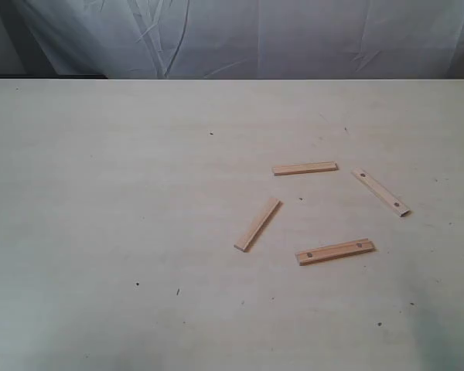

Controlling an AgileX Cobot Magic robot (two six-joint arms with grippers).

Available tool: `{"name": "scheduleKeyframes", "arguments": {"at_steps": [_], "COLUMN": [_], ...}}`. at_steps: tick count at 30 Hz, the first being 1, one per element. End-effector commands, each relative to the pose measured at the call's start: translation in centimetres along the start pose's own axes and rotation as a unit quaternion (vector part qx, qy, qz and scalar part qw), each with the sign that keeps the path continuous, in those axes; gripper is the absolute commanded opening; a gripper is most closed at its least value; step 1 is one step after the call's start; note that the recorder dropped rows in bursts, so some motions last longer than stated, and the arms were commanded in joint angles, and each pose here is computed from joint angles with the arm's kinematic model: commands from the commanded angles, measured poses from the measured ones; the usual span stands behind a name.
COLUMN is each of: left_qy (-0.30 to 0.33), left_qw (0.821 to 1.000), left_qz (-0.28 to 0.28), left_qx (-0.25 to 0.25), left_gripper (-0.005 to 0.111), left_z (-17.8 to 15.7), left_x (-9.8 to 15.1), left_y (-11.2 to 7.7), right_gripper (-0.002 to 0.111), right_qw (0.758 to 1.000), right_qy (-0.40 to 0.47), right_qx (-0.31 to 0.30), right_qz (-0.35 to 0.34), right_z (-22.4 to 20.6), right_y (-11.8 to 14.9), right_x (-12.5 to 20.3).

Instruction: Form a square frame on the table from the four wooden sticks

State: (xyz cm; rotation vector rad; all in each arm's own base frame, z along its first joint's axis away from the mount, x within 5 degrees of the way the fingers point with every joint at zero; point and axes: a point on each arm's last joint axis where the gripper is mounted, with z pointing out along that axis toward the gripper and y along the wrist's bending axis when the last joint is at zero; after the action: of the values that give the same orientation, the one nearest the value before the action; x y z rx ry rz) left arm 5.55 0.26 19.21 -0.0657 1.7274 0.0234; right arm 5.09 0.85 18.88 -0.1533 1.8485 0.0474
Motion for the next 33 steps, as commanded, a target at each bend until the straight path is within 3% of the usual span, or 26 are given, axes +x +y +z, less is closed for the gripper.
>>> {"name": "scheduleKeyframes", "arguments": {"at_steps": [1,19,33], "left_qy": [-0.006,-0.006,-0.029], "left_qw": [1.0,1.0,0.999], "left_qz": [0.0,0.0,0.019], "left_qx": [0.0,0.0,-0.005], "left_gripper": [0.0,0.0,0.0], "left_z": [0.0,0.0,0.0], "left_x": [0.0,0.0,-0.4], "left_y": [0.0,0.0,0.1], "right_gripper": [0.001,0.001,0.001], "right_qw": [1.0,1.0,0.978], "right_qy": [-0.004,-0.004,-0.202], "right_qx": [0.004,0.004,0.05], "right_qz": [0.0,0.0,-0.001], "right_z": [0.0,0.0,-0.8], "right_y": [0.0,0.0,-0.9], "right_x": [0.0,0.0,-3.5]}}
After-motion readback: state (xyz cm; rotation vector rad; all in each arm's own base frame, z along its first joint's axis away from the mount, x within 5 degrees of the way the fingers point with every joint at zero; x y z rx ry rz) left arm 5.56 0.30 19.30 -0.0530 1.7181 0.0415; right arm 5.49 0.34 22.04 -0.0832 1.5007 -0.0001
